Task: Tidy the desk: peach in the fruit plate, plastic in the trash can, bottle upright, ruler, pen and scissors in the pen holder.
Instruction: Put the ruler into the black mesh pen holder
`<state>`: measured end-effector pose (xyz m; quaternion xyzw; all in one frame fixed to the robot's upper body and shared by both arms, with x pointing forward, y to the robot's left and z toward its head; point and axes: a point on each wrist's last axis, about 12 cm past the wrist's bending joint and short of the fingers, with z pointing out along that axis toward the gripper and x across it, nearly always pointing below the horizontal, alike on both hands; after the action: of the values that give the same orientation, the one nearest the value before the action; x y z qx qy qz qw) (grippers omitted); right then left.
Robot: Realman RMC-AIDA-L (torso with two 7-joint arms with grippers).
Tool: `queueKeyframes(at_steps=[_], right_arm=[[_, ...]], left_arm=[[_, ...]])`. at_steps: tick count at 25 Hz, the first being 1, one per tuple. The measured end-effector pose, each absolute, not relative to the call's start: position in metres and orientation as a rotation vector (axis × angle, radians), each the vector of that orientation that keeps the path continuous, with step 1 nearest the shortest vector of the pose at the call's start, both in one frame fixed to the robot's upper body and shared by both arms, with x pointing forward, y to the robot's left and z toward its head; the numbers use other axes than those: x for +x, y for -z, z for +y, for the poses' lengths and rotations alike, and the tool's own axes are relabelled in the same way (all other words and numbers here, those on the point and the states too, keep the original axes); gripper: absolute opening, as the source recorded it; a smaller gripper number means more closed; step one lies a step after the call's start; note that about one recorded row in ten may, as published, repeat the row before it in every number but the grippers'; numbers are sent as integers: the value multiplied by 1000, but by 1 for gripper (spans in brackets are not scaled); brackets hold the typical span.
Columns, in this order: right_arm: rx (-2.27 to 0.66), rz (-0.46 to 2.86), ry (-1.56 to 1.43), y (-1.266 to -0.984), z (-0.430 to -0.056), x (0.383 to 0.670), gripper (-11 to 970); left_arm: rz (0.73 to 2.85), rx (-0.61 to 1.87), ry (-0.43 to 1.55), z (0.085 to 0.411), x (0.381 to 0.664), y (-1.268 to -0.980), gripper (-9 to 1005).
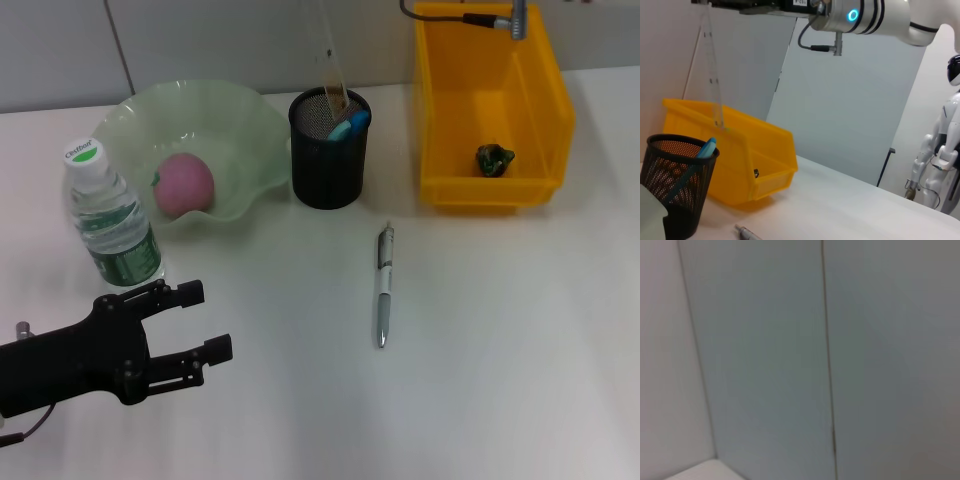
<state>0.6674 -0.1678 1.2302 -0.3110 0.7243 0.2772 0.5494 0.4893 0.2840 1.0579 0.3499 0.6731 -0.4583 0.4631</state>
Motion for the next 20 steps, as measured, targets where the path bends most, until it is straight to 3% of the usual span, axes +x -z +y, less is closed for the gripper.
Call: queueKeyframes(at_steps=[20], right_arm=[[-670, 1700, -599, -1200, -157, 686, 384]], left_arm=[[1653, 867, 1136, 283, 488, -1058, 843]])
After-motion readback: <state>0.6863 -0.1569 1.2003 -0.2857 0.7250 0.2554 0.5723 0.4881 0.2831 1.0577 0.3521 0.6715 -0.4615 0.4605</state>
